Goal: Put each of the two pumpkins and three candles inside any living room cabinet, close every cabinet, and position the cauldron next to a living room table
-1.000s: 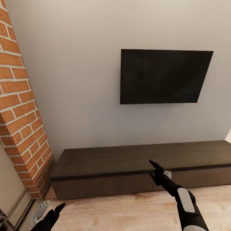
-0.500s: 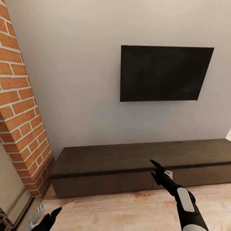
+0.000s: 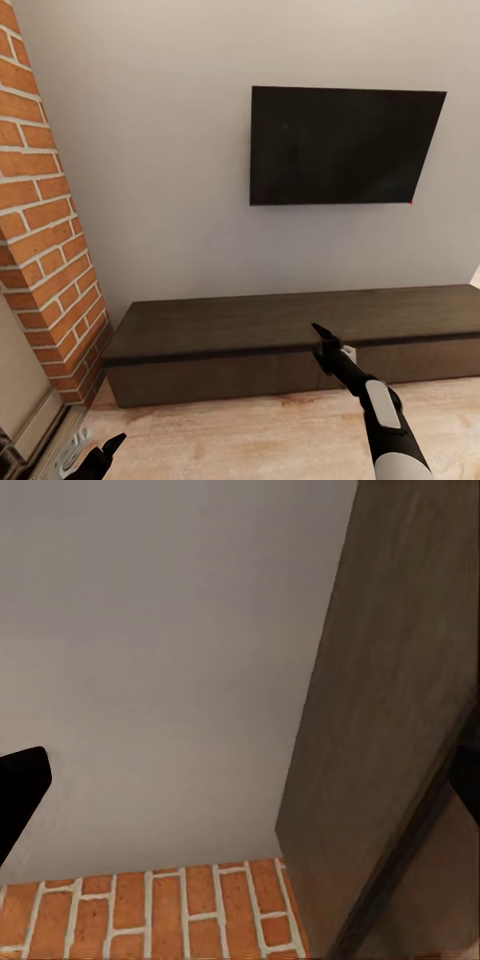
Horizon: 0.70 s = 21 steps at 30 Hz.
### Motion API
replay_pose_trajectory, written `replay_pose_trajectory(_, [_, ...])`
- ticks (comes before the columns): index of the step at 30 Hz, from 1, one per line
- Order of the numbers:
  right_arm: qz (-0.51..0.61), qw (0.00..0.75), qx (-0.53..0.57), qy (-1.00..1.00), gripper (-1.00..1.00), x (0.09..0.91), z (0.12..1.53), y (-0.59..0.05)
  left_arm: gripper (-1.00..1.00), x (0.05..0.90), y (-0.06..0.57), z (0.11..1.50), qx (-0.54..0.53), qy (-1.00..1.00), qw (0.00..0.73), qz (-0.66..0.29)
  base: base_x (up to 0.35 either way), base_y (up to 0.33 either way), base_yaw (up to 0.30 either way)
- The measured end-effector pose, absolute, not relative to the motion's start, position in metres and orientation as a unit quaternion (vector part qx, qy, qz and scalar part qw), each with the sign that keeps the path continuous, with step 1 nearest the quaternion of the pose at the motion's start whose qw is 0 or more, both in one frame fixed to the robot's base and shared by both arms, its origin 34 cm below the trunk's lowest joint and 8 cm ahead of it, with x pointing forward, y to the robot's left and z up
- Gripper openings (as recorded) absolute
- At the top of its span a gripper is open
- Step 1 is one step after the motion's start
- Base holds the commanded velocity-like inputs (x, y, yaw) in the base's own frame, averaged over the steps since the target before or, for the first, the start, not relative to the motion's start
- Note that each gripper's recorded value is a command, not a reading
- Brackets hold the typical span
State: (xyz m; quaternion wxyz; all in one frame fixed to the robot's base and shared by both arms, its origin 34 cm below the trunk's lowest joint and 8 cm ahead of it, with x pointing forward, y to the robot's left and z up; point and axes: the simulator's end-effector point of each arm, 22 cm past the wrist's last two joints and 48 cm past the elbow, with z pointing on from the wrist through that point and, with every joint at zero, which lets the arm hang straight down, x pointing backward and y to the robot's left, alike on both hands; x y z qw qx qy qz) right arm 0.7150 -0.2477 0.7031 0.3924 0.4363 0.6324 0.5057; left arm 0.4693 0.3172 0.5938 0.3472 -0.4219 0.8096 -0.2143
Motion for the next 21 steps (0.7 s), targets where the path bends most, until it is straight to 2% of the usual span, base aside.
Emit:
replay_pose_trajectory(11, [0.566, 0.425, 0.427, 0.563, 1.00, 0.735, 0.732, -0.245, 1.00, 0.465, 0.309, 0.569, -0.415, 0.815, 0.341, -0.215, 0.000, 0.000, 0.000])
replay_pose_trajectory(16, [0.543, 0.439, 0.459, 0.549, 1.00, 0.732, 0.691, -0.249, 1.00, 0.463, 0.308, 0.558, -0.413, 0.816, 0.343, -0.215, 0.000, 0.000, 0.000])
replay_pose_trajectory(21, [0.515, 0.415, 0.500, 0.560, 1.00, 0.721, 0.627, -0.241, 1.00, 0.463, 0.303, 0.549, -0.409, 0.816, 0.343, -0.220, 0.000, 0.000, 0.000])
